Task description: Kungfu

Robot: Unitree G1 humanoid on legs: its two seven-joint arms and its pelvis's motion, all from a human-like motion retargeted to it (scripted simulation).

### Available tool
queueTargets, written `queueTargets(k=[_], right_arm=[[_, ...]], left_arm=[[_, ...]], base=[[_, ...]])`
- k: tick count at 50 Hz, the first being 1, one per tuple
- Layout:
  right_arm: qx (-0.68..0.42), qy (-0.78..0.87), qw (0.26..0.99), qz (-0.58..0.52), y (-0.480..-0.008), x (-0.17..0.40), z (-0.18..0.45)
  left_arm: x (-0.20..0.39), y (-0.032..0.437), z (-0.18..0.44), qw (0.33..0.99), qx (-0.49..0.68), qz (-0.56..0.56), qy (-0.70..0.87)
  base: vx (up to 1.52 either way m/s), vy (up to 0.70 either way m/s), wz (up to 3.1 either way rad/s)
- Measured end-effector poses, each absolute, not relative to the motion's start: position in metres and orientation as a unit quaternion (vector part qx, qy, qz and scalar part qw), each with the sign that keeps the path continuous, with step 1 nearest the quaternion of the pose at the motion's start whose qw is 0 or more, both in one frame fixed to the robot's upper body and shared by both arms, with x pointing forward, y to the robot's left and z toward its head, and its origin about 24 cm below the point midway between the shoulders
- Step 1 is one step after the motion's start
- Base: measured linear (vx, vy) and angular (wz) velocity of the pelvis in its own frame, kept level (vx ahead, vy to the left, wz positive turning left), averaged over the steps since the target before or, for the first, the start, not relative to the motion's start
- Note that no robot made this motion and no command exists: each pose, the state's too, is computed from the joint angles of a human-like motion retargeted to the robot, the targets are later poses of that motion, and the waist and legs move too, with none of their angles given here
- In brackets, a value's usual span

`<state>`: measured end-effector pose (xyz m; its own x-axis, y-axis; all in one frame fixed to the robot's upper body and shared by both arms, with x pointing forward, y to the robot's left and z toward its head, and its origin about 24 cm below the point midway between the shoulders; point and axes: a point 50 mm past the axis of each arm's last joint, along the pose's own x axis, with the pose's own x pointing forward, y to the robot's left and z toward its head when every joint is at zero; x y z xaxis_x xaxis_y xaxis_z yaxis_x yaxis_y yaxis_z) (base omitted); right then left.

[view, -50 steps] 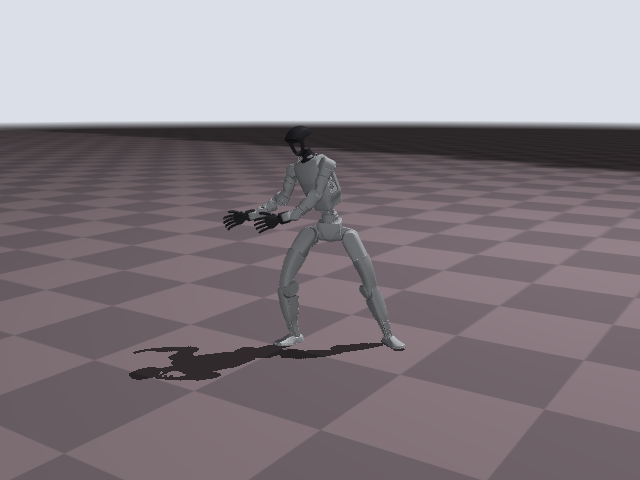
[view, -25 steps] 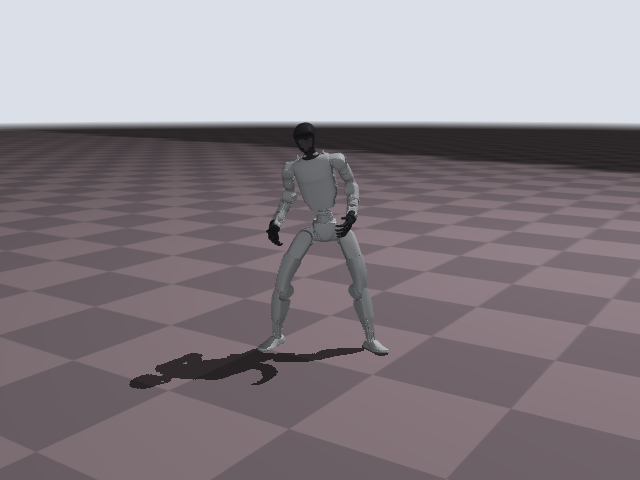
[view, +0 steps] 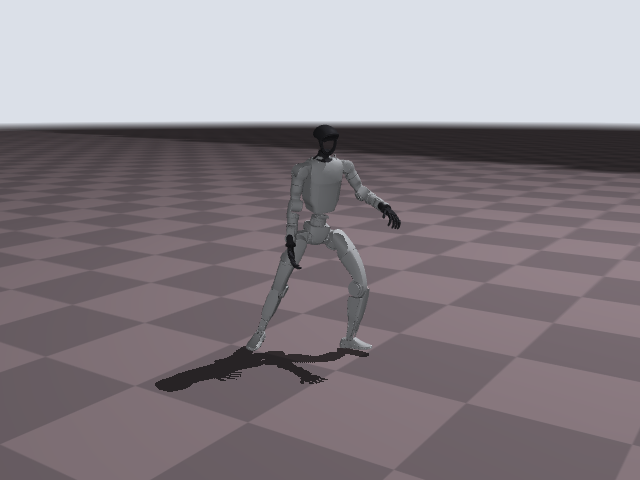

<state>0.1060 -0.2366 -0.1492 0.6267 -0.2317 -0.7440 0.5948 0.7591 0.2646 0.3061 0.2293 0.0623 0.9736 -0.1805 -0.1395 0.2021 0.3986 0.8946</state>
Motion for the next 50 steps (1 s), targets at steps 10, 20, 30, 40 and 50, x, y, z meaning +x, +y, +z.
queueTargets(k=[10,20,30,40,50], right_arm=[[0.545,-0.121,0.662,0.5,0.008,0.307,0.128],[0.382,-0.332,0.67,0.544,-0.024,0.322,0.267],[0.394,-0.4,0.726,0.397,-0.059,0.32,0.278],[0.23,-0.542,0.711,0.383,-0.072,0.283,0.332],[0.126,-0.667,0.7,0.222,-0.14,0.252,0.354]], left_arm=[[-0.044,0.345,-0.123,0.563,0.385,-0.195,0.705],[-0.164,0.296,-0.116,0.55,0.224,-0.04,0.804],[-0.135,0.317,-0.119,0.462,0.347,-0.223,0.785],[-0.214,0.37,-0.041,0.375,0.24,-0.056,0.893],[-0.235,0.334,-0.052,0.423,0.12,0.041,0.897]], base=[[0.09,0.1,0.09],[-0.09,-0.12,0.13],[-0.16,-0.11,-0.01],[-0.3,-0.26,-0.77],[-0.31,-0.55,-1.04]])
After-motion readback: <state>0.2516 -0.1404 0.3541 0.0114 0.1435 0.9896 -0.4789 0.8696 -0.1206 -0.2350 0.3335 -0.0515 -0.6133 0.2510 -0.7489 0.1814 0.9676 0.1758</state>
